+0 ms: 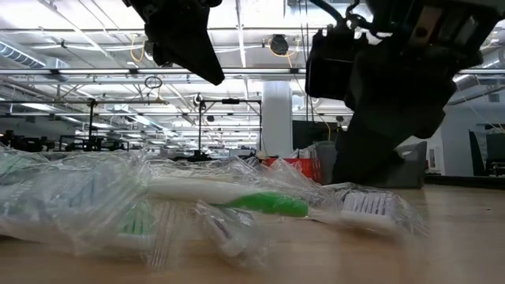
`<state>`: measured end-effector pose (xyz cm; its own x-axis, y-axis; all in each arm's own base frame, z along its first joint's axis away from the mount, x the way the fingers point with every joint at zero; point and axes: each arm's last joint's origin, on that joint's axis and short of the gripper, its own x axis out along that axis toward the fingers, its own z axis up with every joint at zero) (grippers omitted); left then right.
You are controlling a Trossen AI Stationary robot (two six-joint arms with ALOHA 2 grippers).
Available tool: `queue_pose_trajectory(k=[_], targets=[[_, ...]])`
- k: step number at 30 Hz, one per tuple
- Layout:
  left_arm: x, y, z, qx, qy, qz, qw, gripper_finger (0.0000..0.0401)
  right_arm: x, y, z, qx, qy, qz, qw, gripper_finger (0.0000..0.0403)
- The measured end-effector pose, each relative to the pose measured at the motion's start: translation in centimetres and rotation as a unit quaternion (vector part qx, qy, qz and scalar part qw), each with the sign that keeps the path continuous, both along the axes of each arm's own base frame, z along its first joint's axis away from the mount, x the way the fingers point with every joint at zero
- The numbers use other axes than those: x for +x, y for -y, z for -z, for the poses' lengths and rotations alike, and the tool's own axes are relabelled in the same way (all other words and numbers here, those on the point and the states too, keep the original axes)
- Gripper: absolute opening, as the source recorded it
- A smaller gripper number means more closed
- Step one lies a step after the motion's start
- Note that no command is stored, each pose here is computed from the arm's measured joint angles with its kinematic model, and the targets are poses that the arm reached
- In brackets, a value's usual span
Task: Pick & Place Toothbrushes
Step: Put the purple toothbrush into the white bin
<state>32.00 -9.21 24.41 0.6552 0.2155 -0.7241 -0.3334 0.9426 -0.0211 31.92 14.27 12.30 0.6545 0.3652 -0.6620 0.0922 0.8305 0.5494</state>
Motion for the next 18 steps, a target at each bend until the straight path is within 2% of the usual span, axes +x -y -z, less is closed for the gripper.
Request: queue_pose_trajectory(k=[5,10,15,18], targets=[[0.0,0.0,0.0,0.004,0.000,0.005,1.000,0.0044,0.6,0.2,0.7,0.024,0.000,0.010,1.000,0.0220],[0.0,0.0,0.0,0.006,0.001,0.007,1.000,0.0044,1.0,0.3,0.9,0.039,0.014,0.013,0.999,0.0220],[0.0,0.0,0.0,0.007,0.000,0.009,1.000,0.0044,1.0,0.4,1.4,0.039,0.002,0.023,0.999,0.0192],[0.0,0.0,0.0,0.008,-0.001,0.010,1.000,0.0044,1.0,0.5,1.5,0.034,-0.001,0.033,0.999,0.0149]])
